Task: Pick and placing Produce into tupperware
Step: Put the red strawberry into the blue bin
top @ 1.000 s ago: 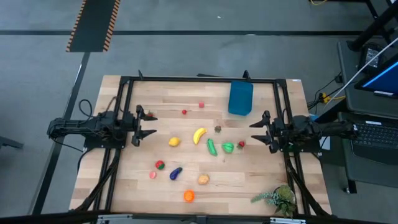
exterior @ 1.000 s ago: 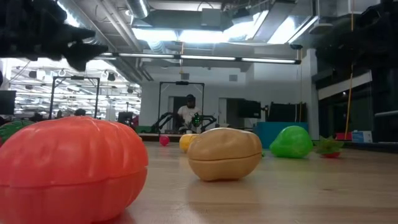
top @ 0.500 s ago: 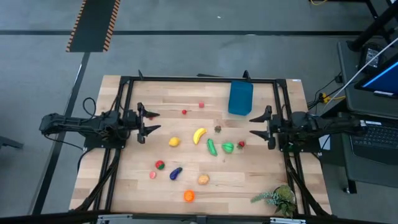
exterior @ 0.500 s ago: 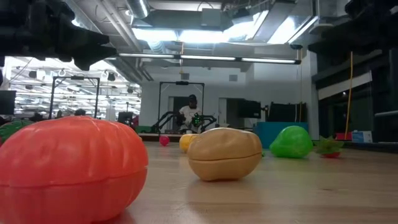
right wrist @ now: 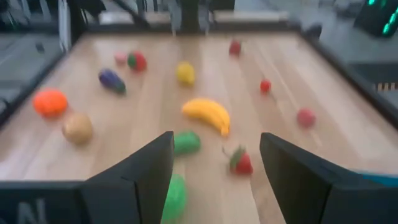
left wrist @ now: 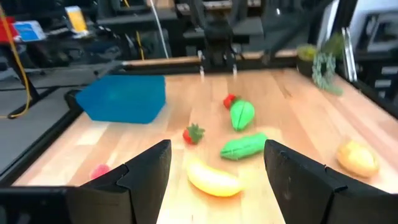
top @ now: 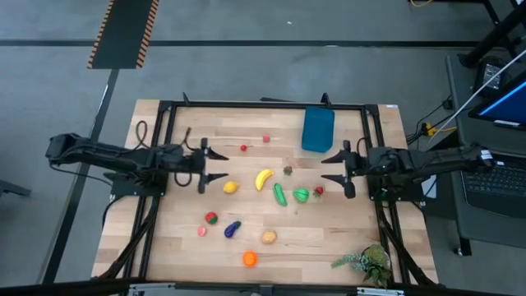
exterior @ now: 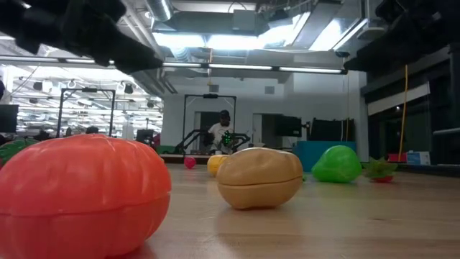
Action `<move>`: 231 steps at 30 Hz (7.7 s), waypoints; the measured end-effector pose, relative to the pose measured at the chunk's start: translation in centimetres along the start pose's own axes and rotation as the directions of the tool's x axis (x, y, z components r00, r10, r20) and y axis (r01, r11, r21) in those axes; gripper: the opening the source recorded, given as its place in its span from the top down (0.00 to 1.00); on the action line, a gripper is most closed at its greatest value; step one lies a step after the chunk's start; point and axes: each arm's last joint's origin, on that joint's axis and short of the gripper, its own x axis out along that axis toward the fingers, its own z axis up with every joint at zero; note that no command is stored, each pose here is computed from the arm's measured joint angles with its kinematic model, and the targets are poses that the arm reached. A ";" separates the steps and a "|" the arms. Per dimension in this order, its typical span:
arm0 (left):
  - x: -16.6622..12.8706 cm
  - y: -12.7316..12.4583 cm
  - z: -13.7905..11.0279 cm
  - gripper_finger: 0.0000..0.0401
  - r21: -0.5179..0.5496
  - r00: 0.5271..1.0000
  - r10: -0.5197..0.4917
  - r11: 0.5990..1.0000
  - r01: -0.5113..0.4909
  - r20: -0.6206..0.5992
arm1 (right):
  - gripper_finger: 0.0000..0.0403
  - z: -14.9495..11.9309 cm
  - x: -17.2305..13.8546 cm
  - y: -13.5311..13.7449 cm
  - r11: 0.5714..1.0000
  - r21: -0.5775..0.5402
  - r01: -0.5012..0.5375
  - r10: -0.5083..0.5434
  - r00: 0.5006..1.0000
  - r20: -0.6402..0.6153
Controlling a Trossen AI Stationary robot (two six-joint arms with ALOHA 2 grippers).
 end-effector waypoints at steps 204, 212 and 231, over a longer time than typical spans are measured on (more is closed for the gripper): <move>3.9 8.1 1.6 0.37 0.017 0.987 -0.091 0.996 0.089 0.132 | 0.65 -2.3 -0.6 -1.6 0.837 0.109 0.536 -0.545 0.797 0.260; 3.9 8.1 1.6 0.37 0.024 0.987 -0.091 0.996 0.088 0.132 | 0.65 -2.5 0.5 -2.8 0.821 0.058 0.569 -0.571 0.809 0.139; 4.0 8.0 0.8 0.37 -0.006 0.993 -0.100 0.995 0.100 0.061 | 0.65 3.5 2.3 -8.8 0.869 -0.010 0.494 -0.468 0.816 -0.339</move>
